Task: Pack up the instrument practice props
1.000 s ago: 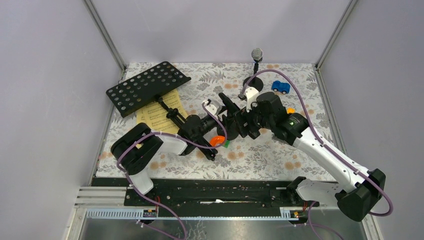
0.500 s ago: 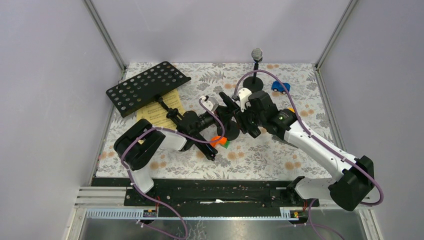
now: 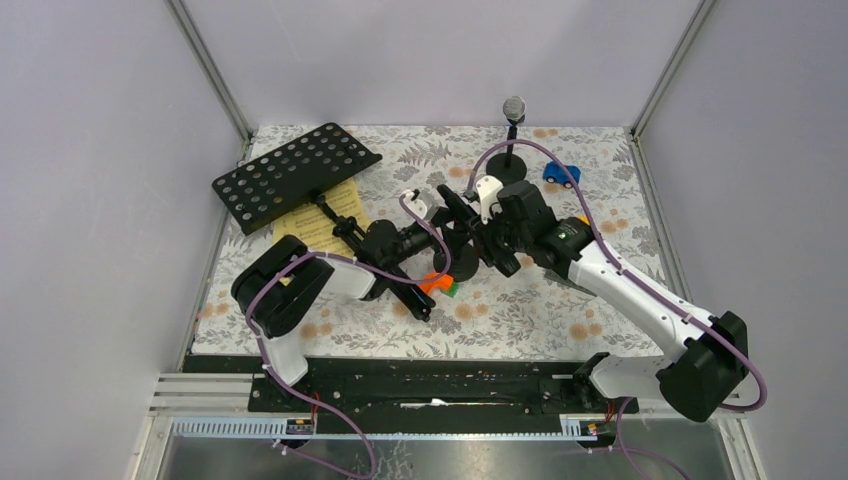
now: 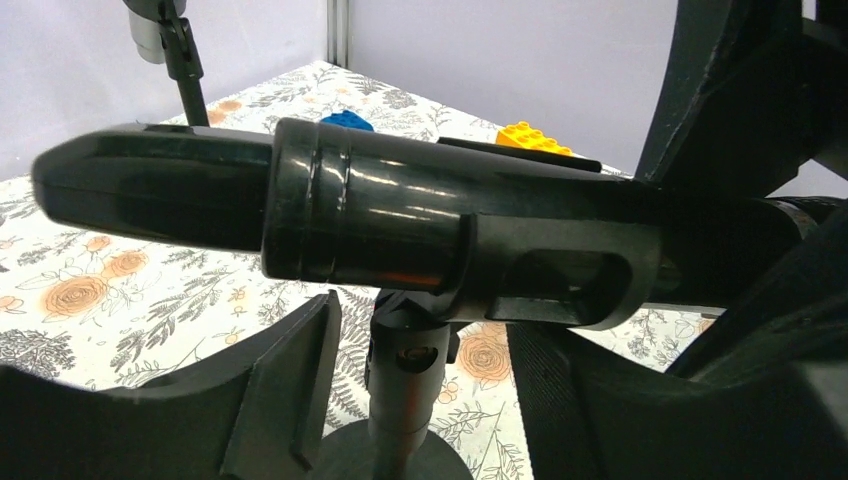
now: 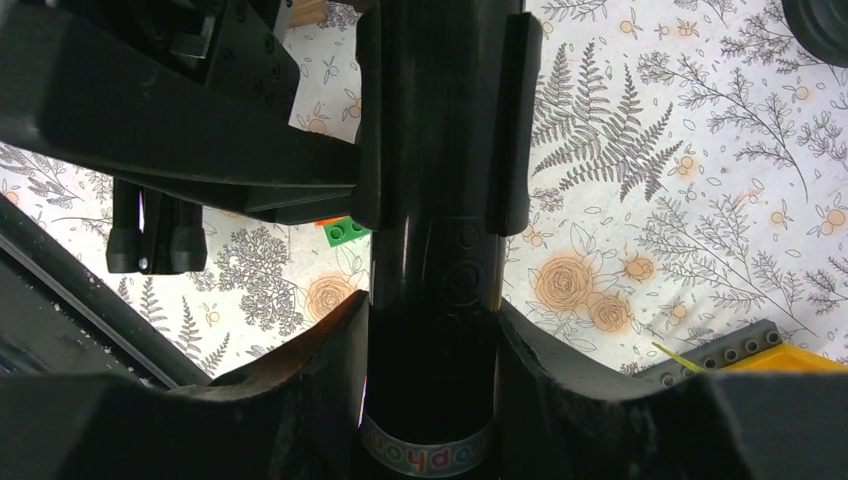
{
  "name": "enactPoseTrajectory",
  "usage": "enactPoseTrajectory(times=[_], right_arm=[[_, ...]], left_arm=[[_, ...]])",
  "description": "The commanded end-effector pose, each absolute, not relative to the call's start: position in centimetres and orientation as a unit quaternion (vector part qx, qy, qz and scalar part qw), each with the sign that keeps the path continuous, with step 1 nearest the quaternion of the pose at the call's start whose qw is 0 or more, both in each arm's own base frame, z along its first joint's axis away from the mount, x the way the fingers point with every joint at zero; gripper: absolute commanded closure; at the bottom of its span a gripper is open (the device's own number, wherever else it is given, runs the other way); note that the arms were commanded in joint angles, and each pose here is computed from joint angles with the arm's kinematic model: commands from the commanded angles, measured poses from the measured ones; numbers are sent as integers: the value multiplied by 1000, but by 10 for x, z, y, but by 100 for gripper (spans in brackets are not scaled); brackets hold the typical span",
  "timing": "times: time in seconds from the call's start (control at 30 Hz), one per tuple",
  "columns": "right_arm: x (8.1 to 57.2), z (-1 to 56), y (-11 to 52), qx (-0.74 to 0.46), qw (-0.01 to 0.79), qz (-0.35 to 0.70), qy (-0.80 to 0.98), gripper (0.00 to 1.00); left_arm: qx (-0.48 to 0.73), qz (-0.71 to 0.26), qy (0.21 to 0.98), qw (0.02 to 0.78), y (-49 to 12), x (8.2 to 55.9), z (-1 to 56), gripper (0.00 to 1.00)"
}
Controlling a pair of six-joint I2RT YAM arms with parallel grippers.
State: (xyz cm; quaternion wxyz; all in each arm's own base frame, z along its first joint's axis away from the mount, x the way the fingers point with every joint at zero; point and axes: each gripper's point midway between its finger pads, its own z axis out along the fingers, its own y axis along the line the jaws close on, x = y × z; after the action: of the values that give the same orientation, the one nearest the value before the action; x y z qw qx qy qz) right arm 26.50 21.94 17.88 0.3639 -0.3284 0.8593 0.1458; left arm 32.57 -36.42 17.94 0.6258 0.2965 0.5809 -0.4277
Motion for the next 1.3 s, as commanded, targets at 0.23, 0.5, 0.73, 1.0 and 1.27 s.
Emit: enactPoseTrajectory(times=[0.23, 0.5, 0.73, 1.0, 1.27], right_arm=[[263, 210, 241, -343, 395, 199, 829, 100], [257, 224, 214, -312, 437, 168, 827, 100], [232, 222, 194, -293, 425, 169, 839, 100], [204, 218, 174, -260, 407, 175, 858, 100], [188, 238, 158, -250, 426, 178, 851, 100]], left_arm=[[300, -453, 535, 647, -379, 330, 218, 55], [303, -448, 537, 648, -379, 336, 216, 100], [290, -450, 540, 650, -372, 352, 214, 100], [291, -389, 562, 669, -370, 381, 209, 100], [268, -376, 567, 682, -361, 415, 214, 100]])
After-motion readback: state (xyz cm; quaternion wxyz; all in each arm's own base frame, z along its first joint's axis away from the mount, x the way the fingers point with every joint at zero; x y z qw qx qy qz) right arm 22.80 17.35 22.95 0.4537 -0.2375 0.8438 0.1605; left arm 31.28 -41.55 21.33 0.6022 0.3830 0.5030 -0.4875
